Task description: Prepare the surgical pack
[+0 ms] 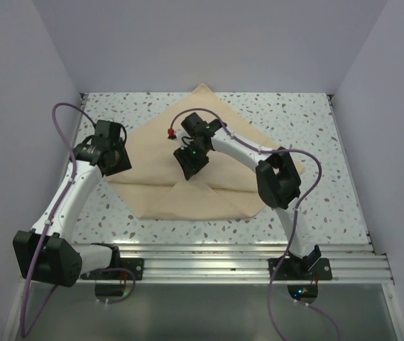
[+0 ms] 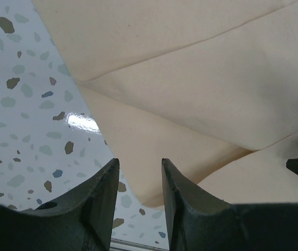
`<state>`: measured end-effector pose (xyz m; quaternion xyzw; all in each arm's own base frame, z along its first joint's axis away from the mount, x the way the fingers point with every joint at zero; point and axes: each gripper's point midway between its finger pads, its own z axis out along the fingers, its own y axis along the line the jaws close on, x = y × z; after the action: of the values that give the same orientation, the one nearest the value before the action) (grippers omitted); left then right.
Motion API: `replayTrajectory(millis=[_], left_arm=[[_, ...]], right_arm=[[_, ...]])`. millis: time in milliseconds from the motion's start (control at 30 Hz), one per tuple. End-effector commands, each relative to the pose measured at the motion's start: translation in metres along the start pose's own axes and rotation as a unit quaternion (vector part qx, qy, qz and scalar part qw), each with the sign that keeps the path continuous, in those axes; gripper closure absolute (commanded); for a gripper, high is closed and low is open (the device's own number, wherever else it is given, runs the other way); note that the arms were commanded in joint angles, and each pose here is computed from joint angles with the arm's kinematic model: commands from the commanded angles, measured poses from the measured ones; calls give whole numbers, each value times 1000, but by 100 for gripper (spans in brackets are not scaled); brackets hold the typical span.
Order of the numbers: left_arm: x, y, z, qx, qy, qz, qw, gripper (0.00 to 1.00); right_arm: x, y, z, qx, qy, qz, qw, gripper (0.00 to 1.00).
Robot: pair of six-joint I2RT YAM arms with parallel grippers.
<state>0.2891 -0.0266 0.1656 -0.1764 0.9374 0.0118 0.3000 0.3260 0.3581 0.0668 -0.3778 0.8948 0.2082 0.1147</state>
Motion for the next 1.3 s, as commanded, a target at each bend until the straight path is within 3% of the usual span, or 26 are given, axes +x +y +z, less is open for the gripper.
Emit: replayTrajectory(millis=[0,267,400,700,733,900,967,1000,1267], left_arm=[[-9,-1,-7,8,-20,-2,1000,58],[-8,1,-7,5,-21,-1,1000,58],[-7,1,-6,6,-19,0,1000,58],[-6,2,-7,4,-22,-1,1000,58],[-6,3,-7,4,-22,2,1000,58],[-8,6,-8,-3,-27,6,1000,58],[-9,6,-8,-5,-28,6,1000,58],[-9,7,-8,-6,-28,7,1000,58],[-13,11,-6,-23,-35,6,999,58]], right_arm=[[-17,-3,-4,13,-21,-16,1000,53],[-20,-11,-5,40,-23,-14,999,56],[-16,-5,1,17,-14,-13,1000,64],[-16,3,5,-3,-16,-16,1000,67],[-17,2,6,-1,-16,-14,1000,73],[-15,0,13,-1,-10,-7,1000,84],[-15,-2,15,4,-9,-5,1000,99],[-17,-5,13,14,-11,-5,1000,100],[-84,-39,-58,138,-150,41,978,100]])
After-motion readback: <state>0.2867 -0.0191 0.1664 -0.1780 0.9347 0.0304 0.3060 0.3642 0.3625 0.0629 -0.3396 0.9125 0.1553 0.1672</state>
